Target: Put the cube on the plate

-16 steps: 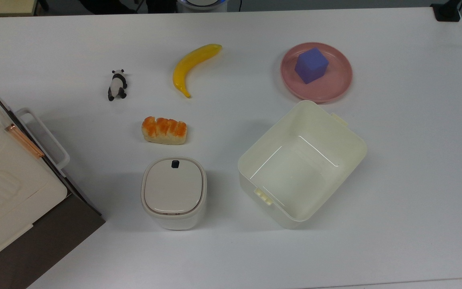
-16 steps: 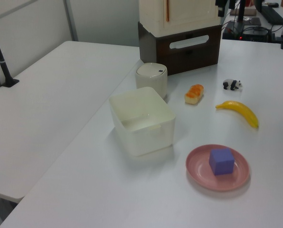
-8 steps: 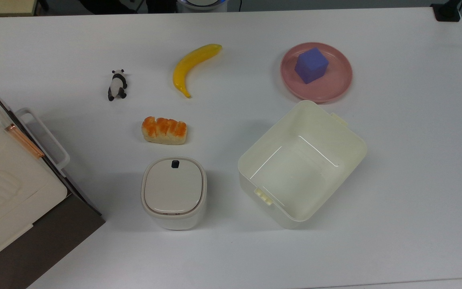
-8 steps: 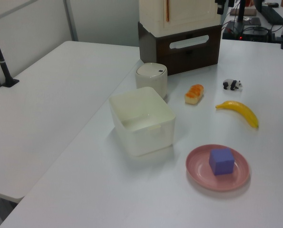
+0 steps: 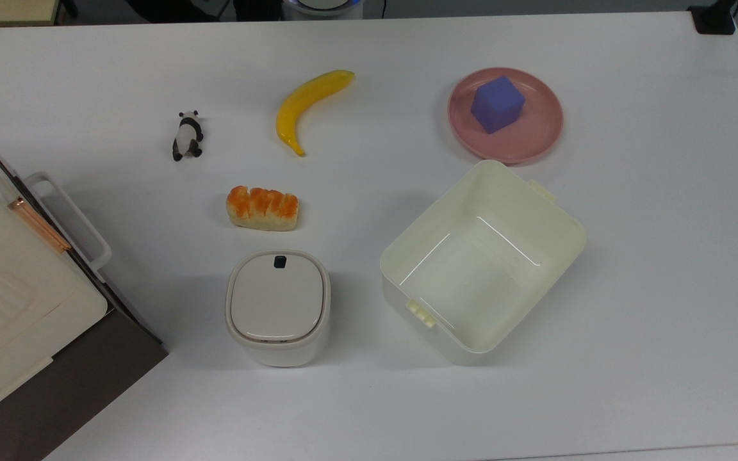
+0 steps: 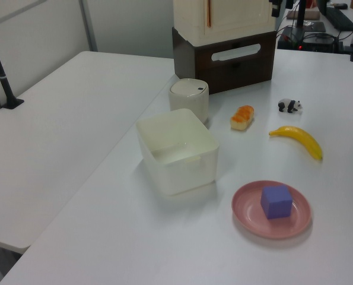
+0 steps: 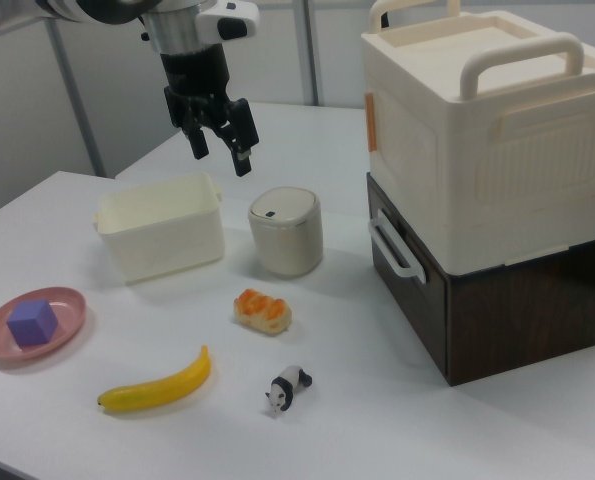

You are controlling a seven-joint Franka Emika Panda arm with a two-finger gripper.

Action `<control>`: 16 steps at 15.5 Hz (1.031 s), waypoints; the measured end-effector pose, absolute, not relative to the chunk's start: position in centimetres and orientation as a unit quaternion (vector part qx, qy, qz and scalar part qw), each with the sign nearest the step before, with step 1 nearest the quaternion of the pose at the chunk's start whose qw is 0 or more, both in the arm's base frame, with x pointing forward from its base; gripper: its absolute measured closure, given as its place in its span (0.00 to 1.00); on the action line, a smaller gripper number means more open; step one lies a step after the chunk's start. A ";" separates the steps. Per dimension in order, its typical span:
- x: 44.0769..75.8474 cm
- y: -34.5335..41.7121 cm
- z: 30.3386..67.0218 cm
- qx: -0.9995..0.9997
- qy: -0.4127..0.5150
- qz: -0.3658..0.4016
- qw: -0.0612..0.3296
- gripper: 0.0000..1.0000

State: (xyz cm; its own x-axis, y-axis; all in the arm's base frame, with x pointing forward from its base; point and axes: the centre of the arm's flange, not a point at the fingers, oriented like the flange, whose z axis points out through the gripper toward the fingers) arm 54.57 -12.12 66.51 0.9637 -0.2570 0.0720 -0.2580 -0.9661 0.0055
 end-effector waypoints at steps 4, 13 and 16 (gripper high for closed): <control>54.5 -12.3 66.5 0.991 -0.127 0.035 0.007 0.00; 54.5 -11.6 66.3 0.993 -0.110 0.030 -0.014 0.00; 54.5 -12.0 66.2 0.997 -0.065 0.030 -0.022 0.00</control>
